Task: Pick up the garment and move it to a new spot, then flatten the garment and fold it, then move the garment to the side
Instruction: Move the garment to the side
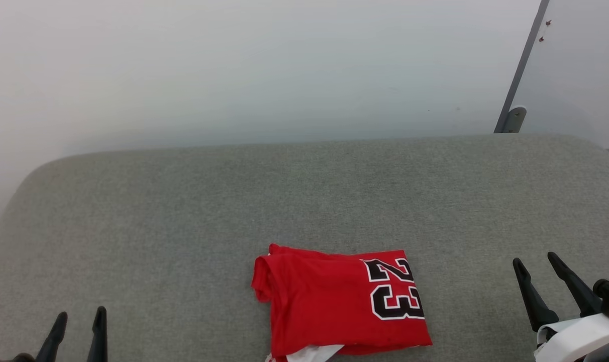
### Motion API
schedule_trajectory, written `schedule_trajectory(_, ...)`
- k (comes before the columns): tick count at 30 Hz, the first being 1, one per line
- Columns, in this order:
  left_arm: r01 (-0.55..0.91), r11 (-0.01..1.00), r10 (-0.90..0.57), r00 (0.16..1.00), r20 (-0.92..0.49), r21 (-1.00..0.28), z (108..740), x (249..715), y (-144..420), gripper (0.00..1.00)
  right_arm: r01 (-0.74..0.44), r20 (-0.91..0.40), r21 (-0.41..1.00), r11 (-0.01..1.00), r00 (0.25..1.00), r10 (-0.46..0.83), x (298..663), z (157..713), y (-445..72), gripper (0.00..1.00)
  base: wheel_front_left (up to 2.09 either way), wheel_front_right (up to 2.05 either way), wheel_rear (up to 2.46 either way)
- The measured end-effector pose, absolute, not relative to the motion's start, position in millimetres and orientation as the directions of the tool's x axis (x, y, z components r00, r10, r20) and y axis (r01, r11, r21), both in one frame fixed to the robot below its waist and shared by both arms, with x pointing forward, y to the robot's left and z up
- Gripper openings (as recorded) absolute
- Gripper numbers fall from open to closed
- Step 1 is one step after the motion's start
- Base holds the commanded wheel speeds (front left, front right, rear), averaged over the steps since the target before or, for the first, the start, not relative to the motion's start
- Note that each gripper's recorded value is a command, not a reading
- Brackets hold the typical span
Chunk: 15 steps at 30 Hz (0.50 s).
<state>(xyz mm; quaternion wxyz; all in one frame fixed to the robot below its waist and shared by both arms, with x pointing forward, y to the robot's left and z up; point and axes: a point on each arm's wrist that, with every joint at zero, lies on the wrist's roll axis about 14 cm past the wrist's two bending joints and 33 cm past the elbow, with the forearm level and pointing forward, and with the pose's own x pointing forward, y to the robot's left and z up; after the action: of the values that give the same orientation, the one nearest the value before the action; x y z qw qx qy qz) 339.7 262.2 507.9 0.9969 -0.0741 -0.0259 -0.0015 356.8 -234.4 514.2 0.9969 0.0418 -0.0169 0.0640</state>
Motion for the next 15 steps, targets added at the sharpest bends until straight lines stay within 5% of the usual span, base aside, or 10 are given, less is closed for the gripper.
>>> schedule_trajectory(15,-0.049,0.985,0.055,0.998,0.036,-0.164,502,322,279,1.00,-0.311,-0.132,0.126,0.942,0.936,0.327,373,482,-164,1.00,0.00,0.00,0.00)
